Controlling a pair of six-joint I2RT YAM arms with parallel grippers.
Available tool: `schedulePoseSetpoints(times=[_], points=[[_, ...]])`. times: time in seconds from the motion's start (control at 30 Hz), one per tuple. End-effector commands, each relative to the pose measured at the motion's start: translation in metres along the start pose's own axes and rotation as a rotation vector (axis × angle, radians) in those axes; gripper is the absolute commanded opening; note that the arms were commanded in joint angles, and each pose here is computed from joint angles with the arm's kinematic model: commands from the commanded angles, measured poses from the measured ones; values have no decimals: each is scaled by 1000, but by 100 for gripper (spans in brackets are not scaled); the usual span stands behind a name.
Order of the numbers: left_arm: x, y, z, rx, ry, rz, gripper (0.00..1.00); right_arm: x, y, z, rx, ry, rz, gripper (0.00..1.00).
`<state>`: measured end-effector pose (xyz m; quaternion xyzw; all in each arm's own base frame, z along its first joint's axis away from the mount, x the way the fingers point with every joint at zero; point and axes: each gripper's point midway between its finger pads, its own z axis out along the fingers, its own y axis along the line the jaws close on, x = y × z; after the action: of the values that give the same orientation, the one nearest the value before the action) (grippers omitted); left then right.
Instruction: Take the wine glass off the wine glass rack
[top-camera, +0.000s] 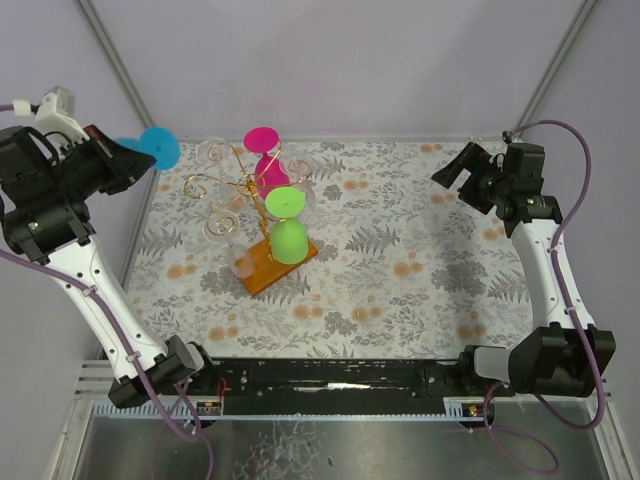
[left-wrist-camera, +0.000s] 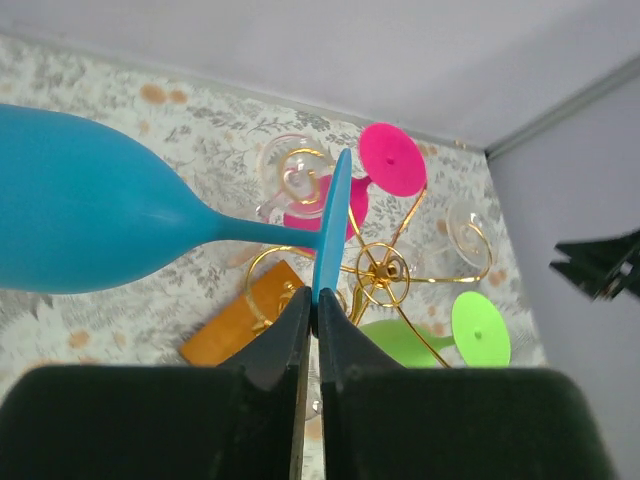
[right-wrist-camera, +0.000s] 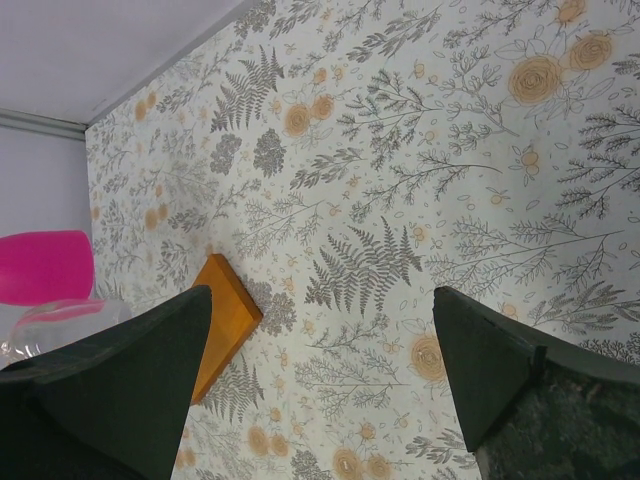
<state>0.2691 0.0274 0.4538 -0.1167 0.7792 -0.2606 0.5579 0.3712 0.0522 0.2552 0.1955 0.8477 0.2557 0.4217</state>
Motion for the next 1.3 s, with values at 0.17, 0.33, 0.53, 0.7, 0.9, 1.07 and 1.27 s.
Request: schedulePoseSetpoints(times=[0.17,0.33,0.53,0.7,0.9,1.07,1.27], points=[[-32,-68,29,145,-104,594,0,-33,34,-8,-90,-29,-57,99],[-41,-100,49,172,-155,787,0,-40,60,-14,-182,15,-75,99],[-38,-151,69,255,-227,1000,0,-42,91,-30,-315,48,-59,99],[-5,-201,87,343,-267,1203,0,-46,112,-49,-392,49,-54,99],[52,-260,98,478,-311,1372,0,-55,131,-78,-433,1,-62,99],[98,-288,100,566,-367,1519,0,-58,149,-107,-485,-34,-74,99],[157,-299,100,658,-369,1630,0,-60,167,-138,-538,-65,-113,99]])
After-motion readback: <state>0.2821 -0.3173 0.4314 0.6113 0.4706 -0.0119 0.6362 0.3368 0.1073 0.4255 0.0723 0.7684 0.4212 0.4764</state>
